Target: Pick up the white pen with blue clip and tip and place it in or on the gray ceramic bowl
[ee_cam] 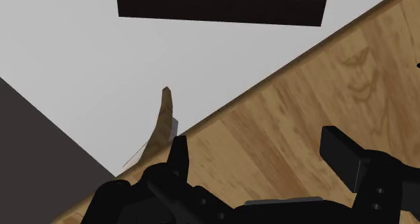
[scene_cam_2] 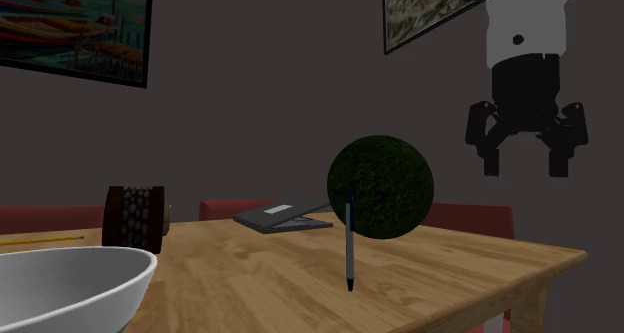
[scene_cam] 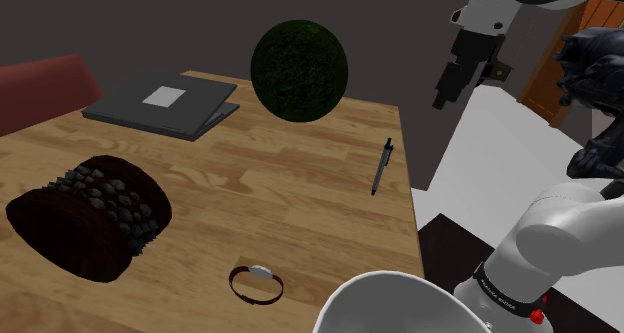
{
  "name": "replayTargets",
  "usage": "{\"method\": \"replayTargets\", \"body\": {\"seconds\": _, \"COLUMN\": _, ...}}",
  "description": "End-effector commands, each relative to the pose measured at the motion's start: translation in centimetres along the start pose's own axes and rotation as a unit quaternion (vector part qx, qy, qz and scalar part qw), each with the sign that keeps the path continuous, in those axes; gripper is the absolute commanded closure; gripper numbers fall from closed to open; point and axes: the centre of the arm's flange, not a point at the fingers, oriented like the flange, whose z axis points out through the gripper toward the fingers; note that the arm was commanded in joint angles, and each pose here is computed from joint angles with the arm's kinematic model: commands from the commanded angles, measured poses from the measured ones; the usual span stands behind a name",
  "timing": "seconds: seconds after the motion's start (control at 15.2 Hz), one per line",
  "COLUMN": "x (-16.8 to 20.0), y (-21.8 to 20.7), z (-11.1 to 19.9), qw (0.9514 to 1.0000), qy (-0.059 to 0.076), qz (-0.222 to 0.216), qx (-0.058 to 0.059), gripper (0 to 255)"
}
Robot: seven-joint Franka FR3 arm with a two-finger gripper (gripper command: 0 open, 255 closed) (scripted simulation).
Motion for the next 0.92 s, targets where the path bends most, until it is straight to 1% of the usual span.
{"method": "replayTargets", "body": {"seconds": 0.0, "x": 0.0, "y": 0.0, "z": 0.0, "qw": 1.0, "qy": 0.0, "qz": 0.0, "qx": 0.0, "gripper": 0}}
{"method": "replayTargets", "body": {"seconds": 0.2, "x": 0.6, "y": -3.8, "z": -0.1, "qw": 0.9991, "qy": 0.009, "qz": -0.042, "qx": 0.002, "gripper": 0}}
{"method": "replayTargets", "body": {"seconds": 0.4, "x": 0.9, "y": -7.6, "z": -0.2, "qw": 0.9962, "qy": 0.018, "qz": -0.085, "qx": 0.004, "gripper": 0}}
{"method": "replayTargets", "body": {"seconds": 0.59, "x": 0.8, "y": -11.4, "z": -0.4, "qw": 0.9915, "qy": 0.026, "qz": -0.127, "qx": 0.007, "gripper": 0}}
{"method": "replayTargets", "body": {"seconds": 0.86, "x": 0.3, "y": -16.5, "z": -0.6, "qw": 0.9824, "qy": 0.038, "qz": -0.183, "qx": 0.01, "gripper": 0}}
